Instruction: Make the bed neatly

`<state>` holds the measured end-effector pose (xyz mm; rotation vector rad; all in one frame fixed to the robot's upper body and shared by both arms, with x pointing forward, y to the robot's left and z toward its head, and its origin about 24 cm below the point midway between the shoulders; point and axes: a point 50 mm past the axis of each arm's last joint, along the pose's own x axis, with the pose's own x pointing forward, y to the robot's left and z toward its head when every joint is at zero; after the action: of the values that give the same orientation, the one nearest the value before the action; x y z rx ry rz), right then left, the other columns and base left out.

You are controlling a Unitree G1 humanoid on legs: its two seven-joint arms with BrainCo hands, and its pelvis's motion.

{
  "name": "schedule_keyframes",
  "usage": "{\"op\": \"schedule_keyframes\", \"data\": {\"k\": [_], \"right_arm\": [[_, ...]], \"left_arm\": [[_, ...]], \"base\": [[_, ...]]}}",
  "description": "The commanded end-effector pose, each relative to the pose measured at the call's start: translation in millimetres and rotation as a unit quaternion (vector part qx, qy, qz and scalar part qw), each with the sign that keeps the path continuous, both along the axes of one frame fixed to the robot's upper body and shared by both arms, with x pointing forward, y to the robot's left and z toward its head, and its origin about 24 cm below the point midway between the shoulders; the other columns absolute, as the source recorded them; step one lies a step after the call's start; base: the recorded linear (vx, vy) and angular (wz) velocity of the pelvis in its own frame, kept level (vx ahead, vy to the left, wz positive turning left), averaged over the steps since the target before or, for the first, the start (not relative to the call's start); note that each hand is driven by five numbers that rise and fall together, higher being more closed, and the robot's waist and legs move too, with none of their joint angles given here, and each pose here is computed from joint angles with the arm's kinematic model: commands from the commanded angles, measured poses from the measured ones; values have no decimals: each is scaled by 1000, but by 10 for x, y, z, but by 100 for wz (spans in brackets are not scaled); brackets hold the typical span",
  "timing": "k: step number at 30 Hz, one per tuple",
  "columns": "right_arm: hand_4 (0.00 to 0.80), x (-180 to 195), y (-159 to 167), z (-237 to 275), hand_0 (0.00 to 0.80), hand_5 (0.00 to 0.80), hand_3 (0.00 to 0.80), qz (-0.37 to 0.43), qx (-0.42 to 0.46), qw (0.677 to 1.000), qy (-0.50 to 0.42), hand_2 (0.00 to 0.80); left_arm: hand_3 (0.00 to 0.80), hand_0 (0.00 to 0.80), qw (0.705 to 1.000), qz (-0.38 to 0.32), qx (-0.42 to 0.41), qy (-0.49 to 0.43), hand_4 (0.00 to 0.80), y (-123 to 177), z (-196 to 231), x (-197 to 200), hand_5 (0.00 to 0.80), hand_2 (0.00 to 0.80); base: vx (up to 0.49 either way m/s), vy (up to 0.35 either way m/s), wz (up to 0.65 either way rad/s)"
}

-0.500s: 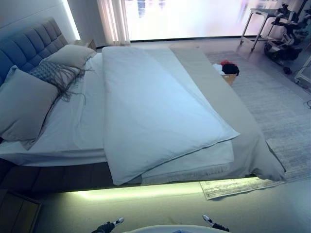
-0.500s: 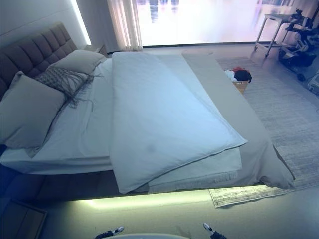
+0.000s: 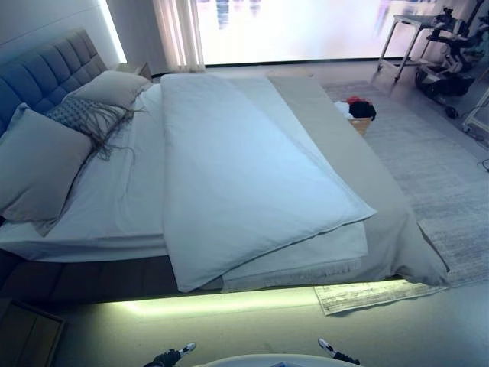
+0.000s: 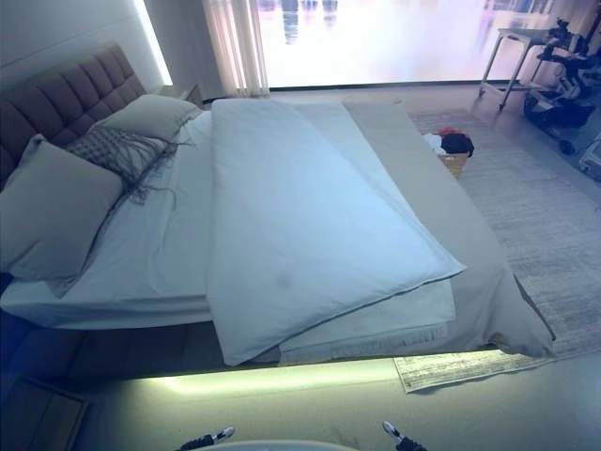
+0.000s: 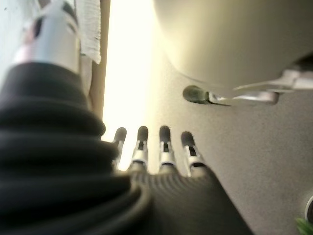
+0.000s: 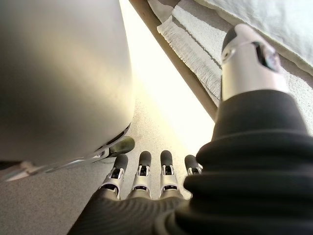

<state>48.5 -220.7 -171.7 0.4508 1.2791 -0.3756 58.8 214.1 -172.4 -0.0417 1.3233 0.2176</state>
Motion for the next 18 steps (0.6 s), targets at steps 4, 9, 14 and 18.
{"op": "schedule_keyframes", "data": {"k": [4, 9, 14, 18], "right_arm": [[0, 202, 151, -7, 0, 0, 0, 15, 22, 1000, 0, 0], [0, 213, 157, -7, 0, 0, 0, 24, 15, 1000, 4, 0], [0, 176, -19, 16, 0, 0, 0, 7, -13, 1000, 21, 0], [0, 226, -148, 53, 0, 0, 0, -39, -19, 999, -3, 0]], "left_arm": [[0, 0, 1000, -21, 11, 2, 0, -23, 13, 171, 0, 0], [0, 0, 1000, -21, 20, -3, 0, -10, 11, 139, 0, 0], [0, 0, 999, 26, 27, -32, 0, 12, 33, 215, 0, 0], [0, 0, 996, 60, 19, -64, 0, -54, 59, 389, 0, 0]], "base": [[39, -69, 1], [16, -21, 5], [14, 236, 3], [33, 427, 44]]}}
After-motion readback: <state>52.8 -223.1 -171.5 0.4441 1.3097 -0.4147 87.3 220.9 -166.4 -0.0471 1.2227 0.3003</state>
